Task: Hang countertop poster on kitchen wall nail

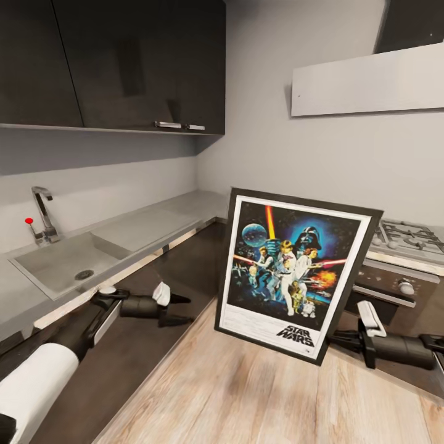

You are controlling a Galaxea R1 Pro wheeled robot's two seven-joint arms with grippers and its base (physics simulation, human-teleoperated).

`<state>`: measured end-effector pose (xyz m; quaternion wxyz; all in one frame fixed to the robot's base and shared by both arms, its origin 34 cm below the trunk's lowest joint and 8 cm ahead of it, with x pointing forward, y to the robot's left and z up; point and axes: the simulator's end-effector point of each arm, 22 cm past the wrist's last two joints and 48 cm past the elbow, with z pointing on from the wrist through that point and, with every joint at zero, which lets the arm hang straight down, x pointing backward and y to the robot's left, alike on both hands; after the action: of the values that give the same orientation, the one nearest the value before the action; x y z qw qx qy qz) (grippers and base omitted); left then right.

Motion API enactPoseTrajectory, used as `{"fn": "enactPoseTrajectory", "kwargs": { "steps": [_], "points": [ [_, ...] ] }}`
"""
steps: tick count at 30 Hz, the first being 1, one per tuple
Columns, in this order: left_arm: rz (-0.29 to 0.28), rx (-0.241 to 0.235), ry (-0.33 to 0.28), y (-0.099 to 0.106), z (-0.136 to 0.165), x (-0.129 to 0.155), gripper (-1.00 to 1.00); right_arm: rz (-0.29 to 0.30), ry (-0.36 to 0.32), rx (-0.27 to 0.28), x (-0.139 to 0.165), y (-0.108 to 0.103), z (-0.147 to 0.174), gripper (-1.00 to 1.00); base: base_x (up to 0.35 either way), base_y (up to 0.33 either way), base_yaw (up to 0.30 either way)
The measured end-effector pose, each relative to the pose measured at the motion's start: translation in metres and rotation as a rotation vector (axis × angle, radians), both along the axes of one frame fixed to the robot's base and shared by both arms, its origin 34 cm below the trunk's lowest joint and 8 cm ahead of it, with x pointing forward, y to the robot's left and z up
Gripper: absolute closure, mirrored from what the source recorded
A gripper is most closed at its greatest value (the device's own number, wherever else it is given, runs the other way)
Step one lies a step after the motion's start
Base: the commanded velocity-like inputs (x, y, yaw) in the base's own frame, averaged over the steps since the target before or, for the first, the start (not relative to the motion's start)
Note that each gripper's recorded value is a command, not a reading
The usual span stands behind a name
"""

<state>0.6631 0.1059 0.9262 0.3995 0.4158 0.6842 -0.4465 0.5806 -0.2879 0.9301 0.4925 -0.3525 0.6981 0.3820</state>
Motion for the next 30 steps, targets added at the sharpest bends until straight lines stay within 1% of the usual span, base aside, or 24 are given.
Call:
{"fn": "enactPoseTrajectory", "kwargs": {
  "steps": [2,3,7,8,9,13,15,16,17,19,20,22,23,24,26,27,30],
  "points": [
    [0.021,-0.006,0.018,-0.003,-0.016,0.003,-1.0,-0.014,-0.006,0.004,0.001,-0.005,0.002,1.0,0.0,0.0,0.0],
    [0.031,-0.023,0.037,-0.011,-0.039,0.001,-1.0,-0.024,-0.009,0.006,0.002,-0.008,0.004,1.0,0.0,0.0,0.0],
    [0.039,-0.04,0.061,-0.022,-0.06,-0.003,-1.0,-0.028,-0.012,0.008,0.003,-0.009,0.005,1.0,0.0,0.0,0.0],
    [0.051,-0.044,0.086,-0.022,-0.079,-0.008,-1.0,-0.029,-0.011,0.009,0.003,-0.009,0.004,1.0,0.0,0.0,0.0],
    [0.074,-0.04,0.119,-0.016,-0.105,-0.017,-1.0,-0.03,-0.011,0.01,0.003,-0.009,0.004,1.0,0.0,0.0,0.0],
    [0.111,-0.028,0.183,-0.003,-0.142,-0.033,-1.0,-0.03,-0.004,0.011,0.001,-0.009,0.002,1.0,0.0,0.0,0.0],
    [0.131,-0.024,0.208,0.002,-0.159,-0.043,-1.0,-0.03,0.0,0.011,0.0,-0.009,0.001,1.0,0.0,0.0,0.0],
    [0.142,-0.028,0.209,0.003,-0.162,-0.044,-1.0,-0.03,0.001,0.011,0.0,-0.009,0.0,1.0,0.0,0.0,0.0],
    [0.163,-0.034,0.208,0.006,-0.168,-0.046,-1.0,-0.03,0.003,0.011,-0.001,-0.009,-0.001,1.0,0.0,0.0,0.0],
    [0.225,-0.068,0.255,0.01,-0.192,-0.067,-1.0,-0.03,0.006,0.012,-0.002,-0.009,-0.002,1.0,0.0,0.0,0.0],
    [0.247,-0.085,0.266,0.011,-0.196,-0.07,-1.0,-0.031,0.007,0.012,-0.002,-0.009,-0.002,1.0,0.0,0.0,0.0],
    [0.319,-0.141,0.298,0.017,-0.207,-0.08,-1.0,-0.035,0.02,0.018,-0.002,-0.009,-0.001,1.0,0.0,0.0,0.0],
    [0.339,-0.157,0.303,0.019,-0.209,-0.082,-1.0,-0.037,0.026,0.02,-0.002,-0.01,-0.002,1.0,0.0,0.0,0.0],
    [0.37,-0.172,0.313,0.025,-0.215,-0.088,-1.0,-0.039,0.035,0.023,-0.002,-0.01,-0.002,1.0,0.0,0.0,0.0],
    [0.448,-0.189,0.342,0.048,-0.232,-0.104,-1.0,-0.042,0.046,0.027,-0.002,-0.01,-0.002,1.0,0.0,0.0,0.0],
    [0.475,-0.194,0.356,0.056,-0.239,-0.111,-1.0,-0.043,0.048,0.028,-0.002,-0.01,-0.003,1.0,0.0,0.0,0.0],
    [0.511,-0.199,0.38,0.066,-0.249,-0.124,-1.0,-0.045,0.05,0.027,-0.002,-0.01,-0.003,1.0,0.0,0.0,0.0]
  ]
}}
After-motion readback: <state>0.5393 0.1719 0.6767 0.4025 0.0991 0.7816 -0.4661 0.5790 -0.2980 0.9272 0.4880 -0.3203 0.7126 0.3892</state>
